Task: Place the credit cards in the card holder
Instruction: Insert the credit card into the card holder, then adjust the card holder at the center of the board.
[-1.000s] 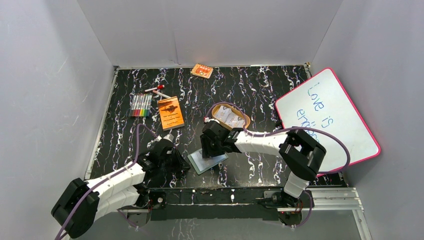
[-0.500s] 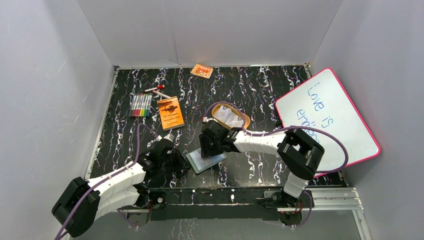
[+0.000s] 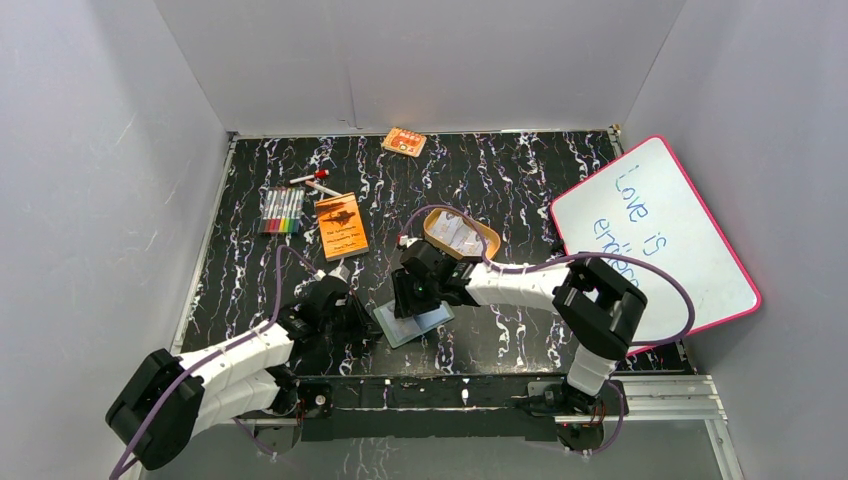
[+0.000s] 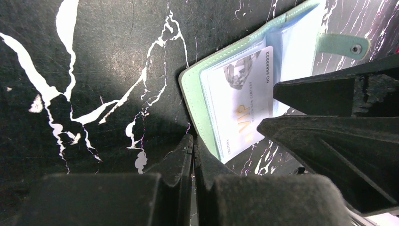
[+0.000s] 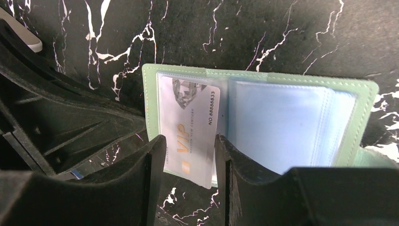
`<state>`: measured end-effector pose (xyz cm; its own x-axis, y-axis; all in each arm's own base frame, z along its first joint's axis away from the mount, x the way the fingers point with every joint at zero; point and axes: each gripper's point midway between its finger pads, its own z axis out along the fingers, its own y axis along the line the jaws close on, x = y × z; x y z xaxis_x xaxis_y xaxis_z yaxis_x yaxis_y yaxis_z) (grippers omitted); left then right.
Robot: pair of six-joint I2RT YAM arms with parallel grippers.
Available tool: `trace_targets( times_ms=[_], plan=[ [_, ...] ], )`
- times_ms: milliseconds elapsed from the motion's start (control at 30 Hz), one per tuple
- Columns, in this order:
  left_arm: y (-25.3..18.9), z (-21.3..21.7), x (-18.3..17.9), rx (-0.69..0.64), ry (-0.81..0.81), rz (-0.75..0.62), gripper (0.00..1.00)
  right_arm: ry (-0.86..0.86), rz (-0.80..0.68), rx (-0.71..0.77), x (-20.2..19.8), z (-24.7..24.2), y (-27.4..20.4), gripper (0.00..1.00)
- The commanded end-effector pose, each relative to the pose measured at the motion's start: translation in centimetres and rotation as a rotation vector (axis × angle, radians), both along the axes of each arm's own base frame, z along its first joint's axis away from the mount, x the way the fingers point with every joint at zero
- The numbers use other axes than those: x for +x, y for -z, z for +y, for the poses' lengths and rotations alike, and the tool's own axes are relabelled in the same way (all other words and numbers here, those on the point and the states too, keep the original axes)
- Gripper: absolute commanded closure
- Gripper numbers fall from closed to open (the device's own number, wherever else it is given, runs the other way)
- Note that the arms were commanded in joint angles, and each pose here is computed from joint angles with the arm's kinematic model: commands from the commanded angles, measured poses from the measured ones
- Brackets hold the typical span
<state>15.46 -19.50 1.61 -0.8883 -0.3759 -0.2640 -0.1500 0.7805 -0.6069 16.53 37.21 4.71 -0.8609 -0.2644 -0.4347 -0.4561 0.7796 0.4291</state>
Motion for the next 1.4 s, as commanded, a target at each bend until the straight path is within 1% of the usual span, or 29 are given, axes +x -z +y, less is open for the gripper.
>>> trace_targets(
  times_ms=[0, 167, 300, 367, 467, 533, 733, 867, 933, 1033, 1100, 1200, 1267, 1367],
  plan=[
    [0.1, 0.2, 0.1, 0.032, 0.006, 0.001, 1.0, -0.048, -0.013, 0.059, -0.2, 2.0, -1.0, 0.5],
    [0.1, 0.3, 0.1, 0.035, 0.005, 0.001, 1.0, -0.057, -0.002, 0.064, -0.5, 2.1, -1.0, 0.5],
    [-0.5, 0.9, 0.5, 0.072, -0.007, -0.015, 1.0, -0.02, -0.056, 0.063, 0.3, 1.3, -3.0, 0.48],
    [-1.0, 1.3, 0.8, 0.094, -0.022, -0.03, 1.0, 0.018, -0.099, 0.059, 0.9, 0.6, -4.2, 0.47],
    [-1.9, 1.4, 1.2, 0.1, -0.028, -0.055, 1.0, 0.064, -0.132, 0.06, 1.3, -0.7, -5.6, 0.45],
    [-2.4, 1.6, 2.1, 0.131, -0.042, -0.083, 0.99, 0.104, -0.151, 0.052, 1.7, -2.0, -6.1, 0.45],
    [-3.5, 0.9, 3.9, 0.182, -0.009, -0.106, 1.0, 0.218, -0.152, 0.0, 3.5, -7.8, -4.6, 0.48],
    [-5.1, 0.7, 4.9, 0.193, -0.008, -0.148, 1.0, 0.196, -0.136, -0.011, 3.0, -9.2, -3.2, 0.51],
    [-5.9, 0.7, 5.1, 0.187, -0.007, -0.168, 0.96, 0.195, -0.125, -0.019, 2.7, -9.5, -2.4, 0.51],
    [-6.3, 0.5, 4.9, 0.168, 0.004, -0.178, 0.87, 0.194, -0.088, 0.006, 2.2, -9.3, -1.3, 0.51],
    [-6.3, 0.3, 4.5, 0.146, 0.018, -0.175, 0.81, 0.207, -0.064, -0.006, 2.1, -9.4, -0.4, 0.51],
    [-6.2, -0.1, 4.0, 0.114, 0.037, -0.172, 0.74, 0.234, -0.045, -0.008, 1.9, -9.6, 0.4, 0.54],
    [-6.2, -0.6, 3.5, 0.083, 0.062, -0.162, 0.73, 0.25, -0.032, -0.007, 1.8, -9.7, 0.9, 0.57],
    [-6.2, -0.7, 3.3, 0.074, 0.068, -0.156, 0.73, 0.277, -0.006, -0.014, 1.3, -10.1, 1.5, 0.63]
  ],
)
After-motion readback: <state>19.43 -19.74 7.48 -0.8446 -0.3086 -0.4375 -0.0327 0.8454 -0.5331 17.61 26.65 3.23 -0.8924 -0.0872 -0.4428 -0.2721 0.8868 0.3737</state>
